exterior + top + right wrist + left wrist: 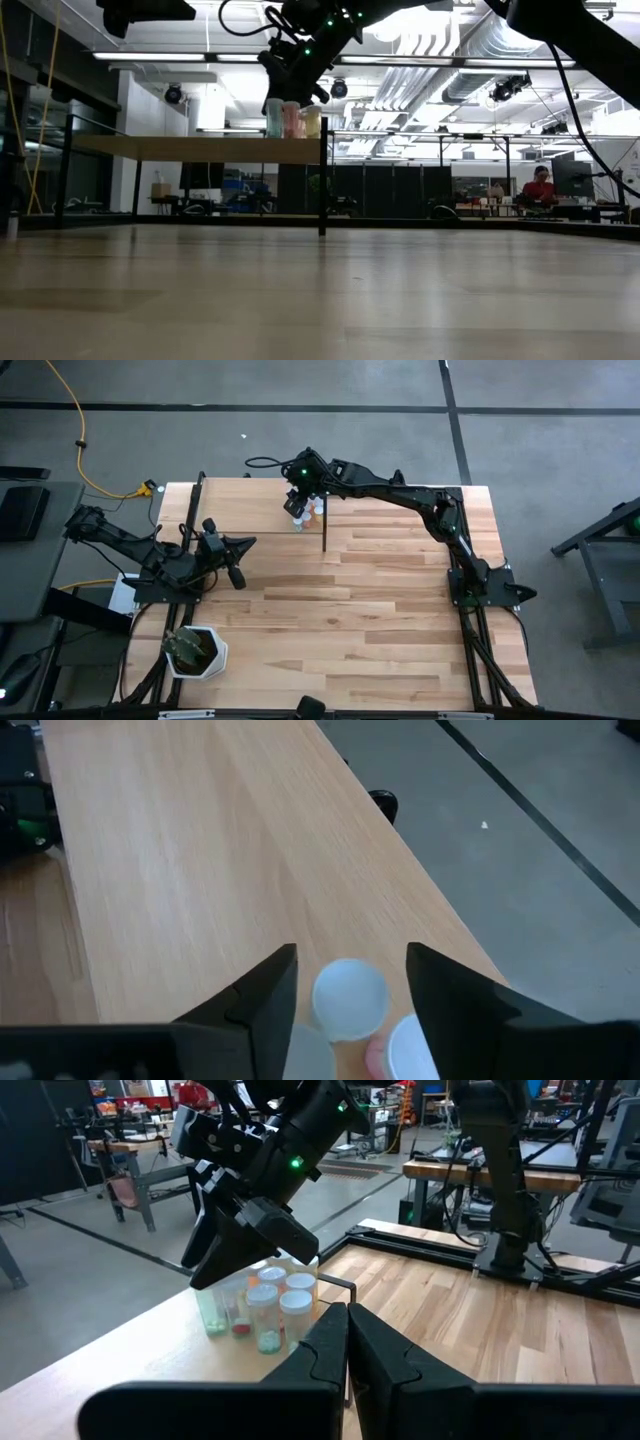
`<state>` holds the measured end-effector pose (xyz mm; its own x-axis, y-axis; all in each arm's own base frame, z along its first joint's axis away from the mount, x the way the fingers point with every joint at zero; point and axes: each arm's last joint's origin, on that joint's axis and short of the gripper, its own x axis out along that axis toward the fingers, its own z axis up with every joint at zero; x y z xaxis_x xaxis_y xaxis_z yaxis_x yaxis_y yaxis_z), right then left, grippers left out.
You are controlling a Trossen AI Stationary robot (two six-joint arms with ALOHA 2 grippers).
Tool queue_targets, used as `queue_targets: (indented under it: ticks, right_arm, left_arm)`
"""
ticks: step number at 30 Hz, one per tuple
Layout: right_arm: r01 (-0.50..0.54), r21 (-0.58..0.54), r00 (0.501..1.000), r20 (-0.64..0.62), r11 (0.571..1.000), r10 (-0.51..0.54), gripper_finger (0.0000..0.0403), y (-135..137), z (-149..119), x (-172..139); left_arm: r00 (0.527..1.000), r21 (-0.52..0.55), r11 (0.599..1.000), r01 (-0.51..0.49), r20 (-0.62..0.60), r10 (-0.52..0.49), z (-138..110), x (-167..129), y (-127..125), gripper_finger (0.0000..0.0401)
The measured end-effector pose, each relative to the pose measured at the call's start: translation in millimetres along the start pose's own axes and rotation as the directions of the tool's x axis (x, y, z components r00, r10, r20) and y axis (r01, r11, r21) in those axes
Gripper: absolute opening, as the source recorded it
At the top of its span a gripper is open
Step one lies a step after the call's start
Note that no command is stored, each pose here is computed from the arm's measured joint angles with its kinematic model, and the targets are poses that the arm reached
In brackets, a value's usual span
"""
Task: Pick and place medicine bottles onto shelf by color
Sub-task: Return to Home Position
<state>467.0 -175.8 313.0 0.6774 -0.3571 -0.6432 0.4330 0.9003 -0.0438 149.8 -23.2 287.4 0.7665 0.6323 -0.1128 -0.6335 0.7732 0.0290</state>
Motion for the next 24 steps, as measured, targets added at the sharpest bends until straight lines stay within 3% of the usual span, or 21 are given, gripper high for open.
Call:
queue_targets:
  ticks: [7, 11, 15, 18, 24]
  right_arm:
    - [0.000, -0.007, 1.000, 0.008, 1.000, 0.000, 0.0190, 0.2, 0.7, 0.1]
    - [0.005, -0.067, 0.998, 0.069, 0.998, -0.001, 0.0190, -1.2, 9.8, -12.2]
    - [0.026, -0.148, 0.984, 0.180, 0.989, 0.002, 0.0190, -4.2, 29.9, -57.6]
    - [0.027, -0.194, 0.984, 0.179, 0.981, 0.008, 0.0190, -4.2, 34.2, -93.4]
    - [-0.010, -0.235, 0.994, 0.101, 0.972, 0.035, 0.0190, 4.7, 7.2, -137.1]
  left_arm:
    - [1.000, 0.000, 1.000, 0.000, 0.000, 0.000, 0.0, 0.0, 0.0, 0.0000]
    - [1.000, 0.015, 1.000, -0.001, -0.010, 0.001, -1.6, 0.0, 0.2, 0.0000]
    - [1.000, 0.018, 1.000, -0.003, -0.011, 0.003, -1.8, 0.0, 0.3, 0.0000]
    - [1.000, 0.019, 1.000, -0.002, -0.012, 0.003, -1.8, -0.1, 0.3, 0.0000]
    - [1.000, 0.018, 1.000, -0.003, -0.012, 0.004, -1.9, -0.1, 0.3, 0.0000]
